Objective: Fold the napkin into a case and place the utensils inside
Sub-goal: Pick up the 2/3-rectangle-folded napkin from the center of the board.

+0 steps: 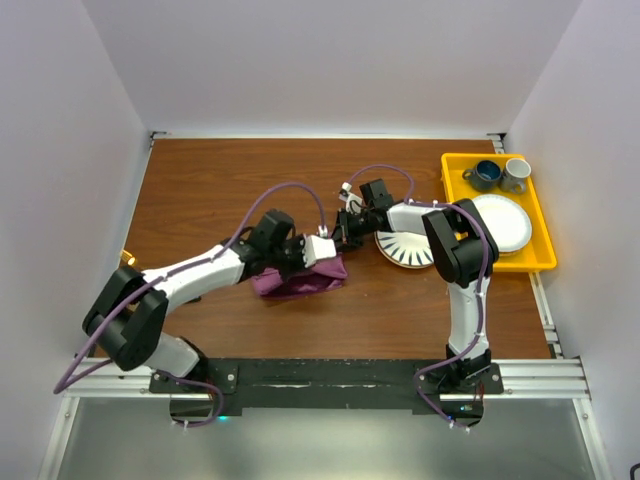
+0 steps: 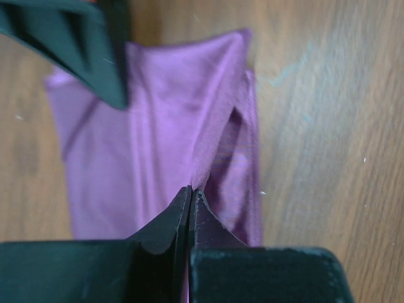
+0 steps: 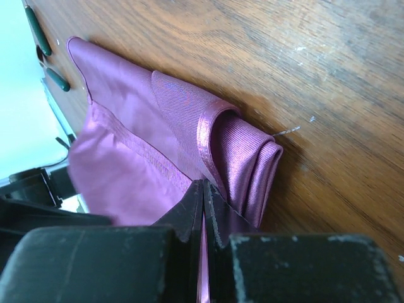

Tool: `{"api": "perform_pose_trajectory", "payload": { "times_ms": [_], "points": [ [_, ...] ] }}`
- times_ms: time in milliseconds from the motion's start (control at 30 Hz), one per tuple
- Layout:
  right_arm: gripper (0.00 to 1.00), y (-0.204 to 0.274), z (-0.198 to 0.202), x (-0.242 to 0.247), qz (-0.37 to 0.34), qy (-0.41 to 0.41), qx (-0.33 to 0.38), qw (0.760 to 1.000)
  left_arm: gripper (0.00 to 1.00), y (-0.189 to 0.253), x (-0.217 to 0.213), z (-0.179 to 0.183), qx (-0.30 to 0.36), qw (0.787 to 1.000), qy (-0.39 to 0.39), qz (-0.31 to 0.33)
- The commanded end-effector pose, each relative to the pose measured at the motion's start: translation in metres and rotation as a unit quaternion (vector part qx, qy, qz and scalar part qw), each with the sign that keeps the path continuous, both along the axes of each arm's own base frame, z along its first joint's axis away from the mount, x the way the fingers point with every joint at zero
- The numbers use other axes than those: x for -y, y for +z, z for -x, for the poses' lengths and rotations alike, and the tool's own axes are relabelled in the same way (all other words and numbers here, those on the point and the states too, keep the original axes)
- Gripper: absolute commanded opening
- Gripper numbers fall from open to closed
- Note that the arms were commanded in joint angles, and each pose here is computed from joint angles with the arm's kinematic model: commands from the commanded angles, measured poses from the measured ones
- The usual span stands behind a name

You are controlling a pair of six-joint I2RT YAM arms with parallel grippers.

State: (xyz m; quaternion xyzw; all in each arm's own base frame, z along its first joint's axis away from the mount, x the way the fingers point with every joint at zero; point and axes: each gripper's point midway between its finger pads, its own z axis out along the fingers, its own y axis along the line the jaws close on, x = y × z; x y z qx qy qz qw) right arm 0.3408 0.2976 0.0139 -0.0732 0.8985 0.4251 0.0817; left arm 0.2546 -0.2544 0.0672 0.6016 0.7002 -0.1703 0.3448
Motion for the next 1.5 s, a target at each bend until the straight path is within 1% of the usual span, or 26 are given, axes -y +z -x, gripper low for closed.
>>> {"api": "perform_pose_trajectory", "payload": {
  "times_ms": [0, 33, 67, 100, 133, 167, 233, 267, 300, 367, 433, 500, 567, 667, 800, 1000, 1033, 1167, 1300, 1367, 1400, 1433, 1467],
  "points": [
    [0.01, -0.051, 0.010, 0.033, 0.114, -0.008, -0.004, 0.993, 0.00, 0.018, 0.010, -0.011, -0.065, 0.996, -0.010, 0.053],
    [0.01, -0.052, 0.011, 0.033, 0.115, -0.007, -0.005, 0.993, 0.00, 0.025, 0.013, -0.018, -0.065, 0.996, -0.012, 0.058],
    [0.01, -0.051, 0.009, 0.032, 0.114, -0.006, -0.003, 0.993, 0.00, 0.020, 0.012, -0.015, -0.080, 0.995, -0.028, 0.055],
    [0.01, -0.051, 0.010, 0.032, 0.115, -0.006, -0.003, 0.993, 0.00, 0.019, 0.010, -0.015, -0.080, 0.995, -0.033, 0.054],
    [0.01, -0.052, 0.010, 0.032, 0.116, -0.005, -0.006, 0.993, 0.06, 0.015, 0.008, -0.010, -0.080, 0.995, -0.042, 0.049],
    [0.01, -0.053, 0.009, 0.032, 0.117, -0.003, -0.004, 0.993, 0.19, 0.019, 0.007, -0.008, -0.068, 0.995, -0.055, 0.054],
    [0.01, -0.053, 0.009, 0.032, 0.117, -0.002, -0.004, 0.993, 0.28, 0.012, 0.005, 0.003, -0.066, 0.995, -0.062, 0.046],
    [0.01, -0.053, 0.009, 0.032, 0.117, -0.003, -0.004, 0.993, 0.35, 0.015, 0.005, 0.004, -0.051, 0.996, -0.062, 0.044],
    [0.01, -0.054, 0.008, 0.032, 0.117, -0.005, -0.006, 0.993, 0.39, 0.014, 0.010, 0.012, -0.046, 0.996, -0.073, 0.039],
    [0.01, -0.054, 0.008, 0.031, 0.117, -0.004, -0.006, 0.993, 0.41, 0.009, 0.009, 0.021, -0.035, 0.996, -0.070, 0.030],
    [0.00, -0.054, 0.008, 0.030, 0.117, -0.004, -0.006, 0.993, 0.42, -0.001, 0.011, 0.036, -0.040, 0.996, -0.071, 0.020],
    [0.00, -0.054, 0.008, 0.030, 0.117, -0.003, -0.006, 0.993, 0.44, -0.009, 0.013, 0.040, -0.036, 0.997, -0.066, 0.006],
    [0.00, -0.054, 0.008, 0.029, 0.117, -0.003, -0.006, 0.993, 0.46, -0.022, 0.009, 0.038, -0.038, 0.998, -0.046, -0.013],
    [0.00, -0.055, 0.009, 0.029, 0.118, -0.001, -0.009, 0.993, 0.46, -0.033, 0.004, 0.031, -0.021, 0.999, -0.026, -0.031],
    [0.00, -0.055, 0.007, 0.027, 0.118, -0.001, -0.008, 0.993, 0.42, -0.048, -0.001, 0.035, -0.021, 0.998, -0.035, -0.049],
    [0.00, -0.055, 0.010, 0.028, 0.120, -0.002, -0.009, 0.993, 0.26, -0.065, -0.007, 0.046, -0.018, 0.995, -0.057, -0.076],
    [0.00, -0.054, 0.010, 0.028, 0.120, -0.002, -0.008, 0.993, 0.18, -0.068, -0.010, 0.047, -0.016, 0.995, -0.057, -0.082],
    [0.00, -0.055, 0.012, 0.028, 0.121, -0.001, -0.008, 0.993, 0.01, -0.073, -0.017, 0.048, -0.011, 0.994, -0.058, -0.096],
    [0.00, -0.054, 0.014, 0.028, 0.122, 0.001, -0.007, 0.992, 0.00, -0.060, -0.013, 0.046, -0.018, 0.995, -0.058, -0.081],
    [0.00, -0.055, 0.014, 0.028, 0.123, 0.003, -0.006, 0.992, 0.00, -0.042, -0.005, 0.040, -0.035, 0.997, -0.058, -0.046],
    [0.00, -0.054, 0.013, 0.027, 0.122, 0.004, -0.004, 0.993, 0.00, -0.039, -0.006, 0.043, -0.056, 0.996, -0.055, -0.039],
    [0.00, -0.054, 0.014, 0.026, 0.123, 0.007, -0.003, 0.992, 0.00, -0.031, -0.005, 0.040, -0.076, 0.996, -0.054, -0.016],
    [0.00, -0.055, 0.014, 0.027, 0.123, 0.008, -0.004, 0.992, 0.00, -0.018, 0.000, 0.032, -0.075, 0.996, -0.053, 0.002]
  ]
}}
